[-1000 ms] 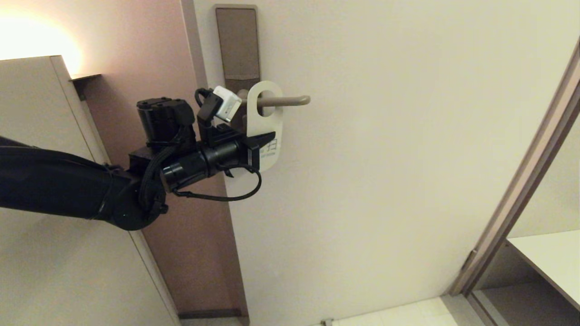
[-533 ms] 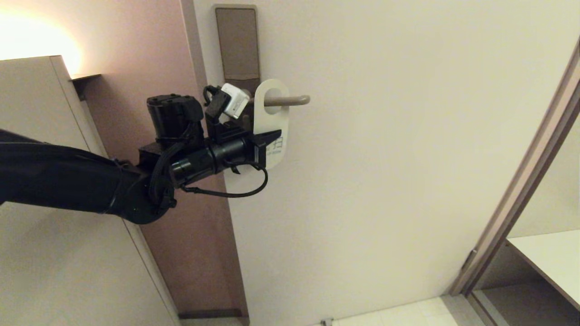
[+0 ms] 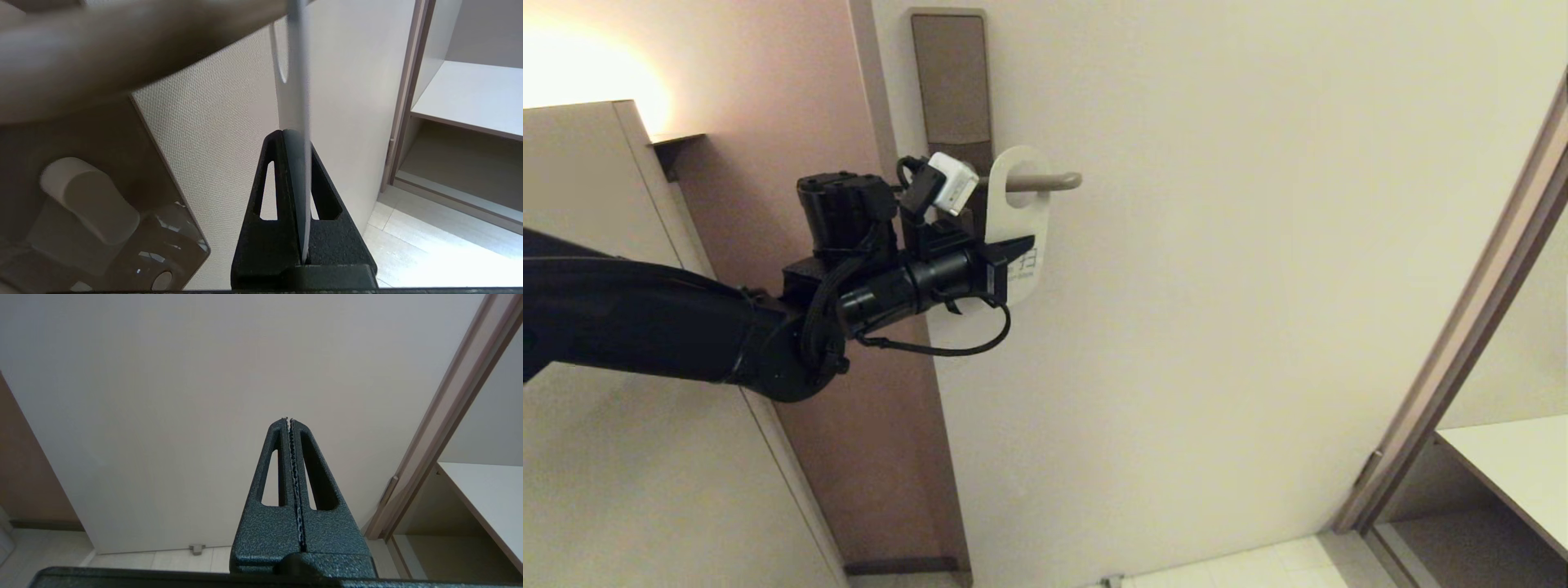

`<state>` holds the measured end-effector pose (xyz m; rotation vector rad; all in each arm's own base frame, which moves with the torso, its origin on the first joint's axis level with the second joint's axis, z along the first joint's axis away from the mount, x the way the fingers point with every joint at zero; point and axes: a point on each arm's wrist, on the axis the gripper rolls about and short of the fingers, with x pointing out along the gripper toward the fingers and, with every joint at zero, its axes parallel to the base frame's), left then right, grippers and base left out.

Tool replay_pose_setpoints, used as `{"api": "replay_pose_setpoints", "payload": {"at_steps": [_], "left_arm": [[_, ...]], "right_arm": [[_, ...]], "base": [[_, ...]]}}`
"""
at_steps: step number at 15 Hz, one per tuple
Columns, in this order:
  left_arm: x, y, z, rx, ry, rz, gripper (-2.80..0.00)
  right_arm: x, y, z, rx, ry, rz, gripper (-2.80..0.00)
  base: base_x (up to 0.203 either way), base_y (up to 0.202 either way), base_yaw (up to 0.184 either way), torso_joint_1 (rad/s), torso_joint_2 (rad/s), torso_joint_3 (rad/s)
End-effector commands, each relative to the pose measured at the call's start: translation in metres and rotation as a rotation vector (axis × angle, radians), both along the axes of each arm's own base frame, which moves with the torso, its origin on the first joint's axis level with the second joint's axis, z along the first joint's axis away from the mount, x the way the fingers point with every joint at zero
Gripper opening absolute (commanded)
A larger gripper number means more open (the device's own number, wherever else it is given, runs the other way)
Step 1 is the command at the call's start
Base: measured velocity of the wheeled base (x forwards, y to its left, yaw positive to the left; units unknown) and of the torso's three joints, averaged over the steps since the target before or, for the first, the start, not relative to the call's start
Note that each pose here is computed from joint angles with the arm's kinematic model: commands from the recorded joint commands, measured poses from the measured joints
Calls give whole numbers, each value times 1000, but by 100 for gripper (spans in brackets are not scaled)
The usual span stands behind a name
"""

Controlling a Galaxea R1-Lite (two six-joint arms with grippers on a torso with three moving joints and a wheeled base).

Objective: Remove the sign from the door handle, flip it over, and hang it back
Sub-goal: Take down the sign

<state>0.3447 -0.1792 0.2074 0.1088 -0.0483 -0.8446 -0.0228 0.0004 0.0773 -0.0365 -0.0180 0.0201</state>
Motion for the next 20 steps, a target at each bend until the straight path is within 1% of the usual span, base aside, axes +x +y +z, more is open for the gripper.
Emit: {"api": "replay_pose_setpoints", "payload": {"at_steps": [1,4,9,11,16,17,20], "left_arm": [[4,-2,-4,2,2,-1,-280],[14,-7,-4,-5,-12,-1,-280],[23,-12,1,-7,-15,-5,-280],[25,-16,-1,-6,-13,-9,-280],[29,-31,-3,-11,-19,-19,-280],[28,-34,-3,-6,-10,-26,-280],[31,-38,0,-12,-18,-30,-280]], "right_arm": [[0,0,0,0,-1,1,-280],[0,0,0,0,-1,1,-280],[0,0,0,0,-1,1,-280],[0,0,0,0,-1,1,-280],[0,0,0,0,-1,1,-280],[0,0,0,0,-1,1,-280],[0,0,0,0,-1,1,-280]], "base": [[0,0,0,0,0,0],[0,0,0,0,0,0],[0,0,0,0,0,0],[0,0,0,0,0,0],[0,0,0,0,0,0],[0,0,0,0,0,0],[0,0,0,0,0,0]]}}
